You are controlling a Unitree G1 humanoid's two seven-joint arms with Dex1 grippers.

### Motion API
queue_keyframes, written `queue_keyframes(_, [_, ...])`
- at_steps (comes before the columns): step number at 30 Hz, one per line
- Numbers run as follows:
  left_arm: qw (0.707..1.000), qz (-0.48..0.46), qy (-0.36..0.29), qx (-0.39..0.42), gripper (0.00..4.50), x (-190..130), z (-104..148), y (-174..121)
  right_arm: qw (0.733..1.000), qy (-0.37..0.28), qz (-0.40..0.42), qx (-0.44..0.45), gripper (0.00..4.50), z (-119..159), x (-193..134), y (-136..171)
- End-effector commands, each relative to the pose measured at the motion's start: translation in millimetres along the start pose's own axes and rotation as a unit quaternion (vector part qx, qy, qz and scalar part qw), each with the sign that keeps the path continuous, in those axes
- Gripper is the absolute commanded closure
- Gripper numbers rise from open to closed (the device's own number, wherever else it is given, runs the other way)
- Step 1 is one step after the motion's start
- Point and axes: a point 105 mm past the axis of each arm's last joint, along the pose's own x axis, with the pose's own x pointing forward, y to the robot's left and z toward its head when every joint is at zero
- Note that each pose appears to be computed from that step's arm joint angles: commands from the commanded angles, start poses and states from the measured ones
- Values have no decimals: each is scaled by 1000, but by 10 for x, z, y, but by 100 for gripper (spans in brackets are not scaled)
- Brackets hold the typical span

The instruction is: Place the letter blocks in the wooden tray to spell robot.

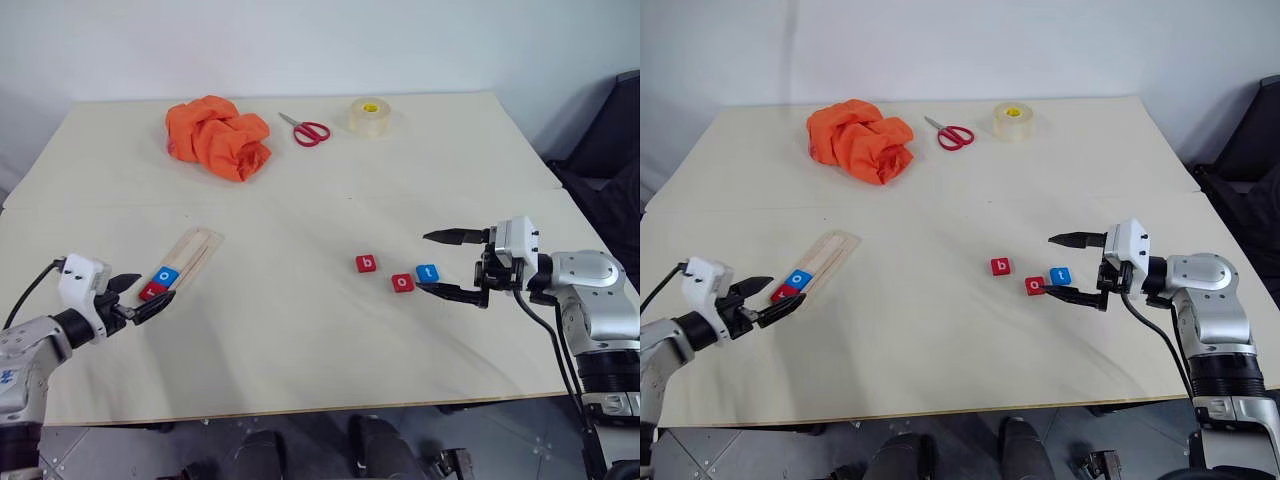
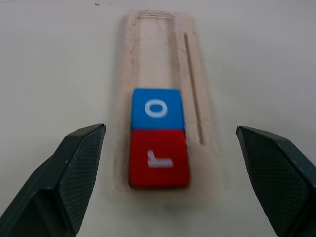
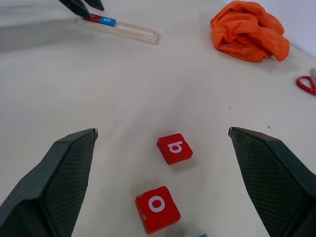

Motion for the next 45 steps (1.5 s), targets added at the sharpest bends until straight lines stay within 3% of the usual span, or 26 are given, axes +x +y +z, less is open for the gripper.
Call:
queue_keyframes(1, [1000,-1,19,8,0,52,-22,24,1000,-8,-5,-15,4,96,-42,0])
queue_keyframes(9, [999,-12,38,1,0,157,-132,0,1000,-4,-8,-15,4,79,-67,21])
queue_keyframes(15, [996,-9,90,-9,0,134,-302,-3,1000,-5,-11,-17,4,67,-61,4])
queue_keyframes(20, [995,3,96,-7,107,117,-353,5,1000,-5,-11,-19,0,54,-49,-15])
queue_keyframes(26, [996,-20,82,18,109,133,-348,-59,1000,-4,-12,-23,0,43,-58,-36])
queue_keyframes(34, [973,-188,28,131,109,205,18,-621,1000,-2,-3,-27,0,49,-105,-45])
queue_keyframes(38, [938,-278,27,203,109,342,156,-1011,1000,9,20,-23,0,14,-171,26])
queue_keyframes(45, [895,-346,1,282,109,612,385,-1468,999,28,14,-16,0,-53,-288,115])
